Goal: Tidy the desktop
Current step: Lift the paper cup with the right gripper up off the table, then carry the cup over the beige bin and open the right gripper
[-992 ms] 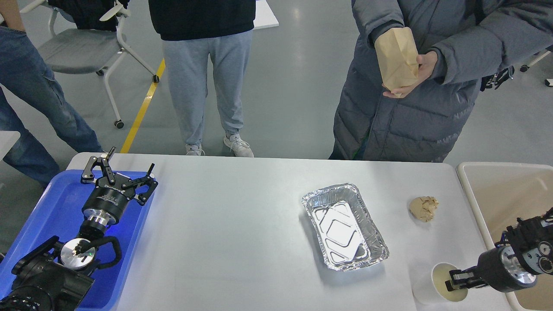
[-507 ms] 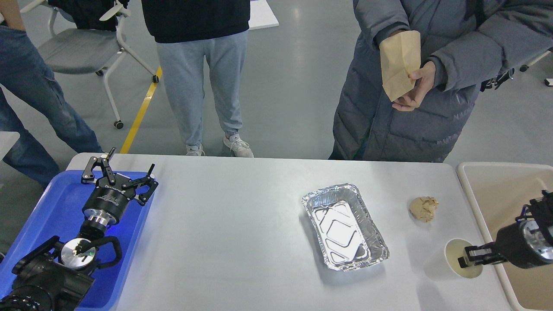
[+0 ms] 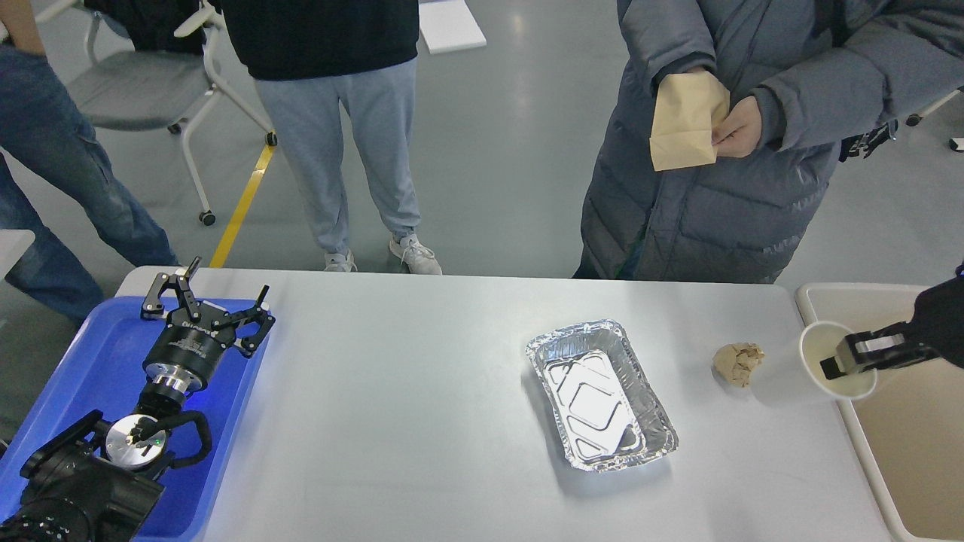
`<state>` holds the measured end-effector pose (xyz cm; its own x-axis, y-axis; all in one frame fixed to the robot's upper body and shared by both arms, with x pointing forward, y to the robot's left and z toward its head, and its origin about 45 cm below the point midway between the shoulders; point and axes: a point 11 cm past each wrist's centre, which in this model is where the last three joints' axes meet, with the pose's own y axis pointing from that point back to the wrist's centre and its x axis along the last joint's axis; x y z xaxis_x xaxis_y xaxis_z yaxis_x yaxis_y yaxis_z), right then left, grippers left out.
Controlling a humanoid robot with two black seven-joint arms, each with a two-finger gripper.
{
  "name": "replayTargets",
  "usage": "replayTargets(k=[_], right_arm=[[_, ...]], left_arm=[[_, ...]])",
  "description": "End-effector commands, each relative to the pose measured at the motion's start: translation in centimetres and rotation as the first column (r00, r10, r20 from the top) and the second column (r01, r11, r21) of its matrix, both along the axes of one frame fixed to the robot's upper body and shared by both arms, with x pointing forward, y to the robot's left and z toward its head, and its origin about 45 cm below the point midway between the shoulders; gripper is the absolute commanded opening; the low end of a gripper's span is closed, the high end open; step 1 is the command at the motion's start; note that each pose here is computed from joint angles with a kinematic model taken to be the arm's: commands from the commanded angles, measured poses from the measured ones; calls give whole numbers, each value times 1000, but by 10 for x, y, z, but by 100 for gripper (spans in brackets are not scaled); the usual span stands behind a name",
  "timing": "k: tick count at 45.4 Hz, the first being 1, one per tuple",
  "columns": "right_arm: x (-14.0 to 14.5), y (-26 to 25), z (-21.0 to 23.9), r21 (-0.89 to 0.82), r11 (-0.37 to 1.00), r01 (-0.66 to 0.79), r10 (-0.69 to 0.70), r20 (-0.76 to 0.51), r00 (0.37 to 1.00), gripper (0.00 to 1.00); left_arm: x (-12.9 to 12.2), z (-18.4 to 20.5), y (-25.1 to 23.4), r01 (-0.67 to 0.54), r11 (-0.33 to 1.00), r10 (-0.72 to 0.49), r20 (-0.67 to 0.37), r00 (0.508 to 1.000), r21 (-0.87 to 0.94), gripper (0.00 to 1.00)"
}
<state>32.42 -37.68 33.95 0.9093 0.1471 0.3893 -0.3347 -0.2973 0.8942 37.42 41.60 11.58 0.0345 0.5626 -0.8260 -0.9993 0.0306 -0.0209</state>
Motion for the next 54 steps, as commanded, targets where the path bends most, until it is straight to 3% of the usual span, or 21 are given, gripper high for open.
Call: replayTargets(k=[1, 15, 37, 45, 54], right_arm=[[15, 18, 75, 27, 999, -35, 31, 153, 988, 0], [22, 33, 147, 47, 996, -69, 50, 336, 941, 0], [28, 23, 171, 38, 999, -37, 18, 401, 916, 0], [35, -10, 161, 7, 998, 69, -67, 377, 924, 0], [40, -81, 157, -77, 959, 273, -225, 381, 897, 0]], left_arm=[[0, 0, 0, 0, 1000, 0, 0, 1000, 0, 100], [0, 0, 0, -1, 1000, 1, -1, 1000, 1, 100], [0, 0, 0, 0, 1000, 0, 1, 1000, 1, 100], [0, 0, 0, 0, 1000, 0, 1, 1000, 1, 100], [0, -1, 0, 0, 1000, 0, -1, 1000, -1, 100]])
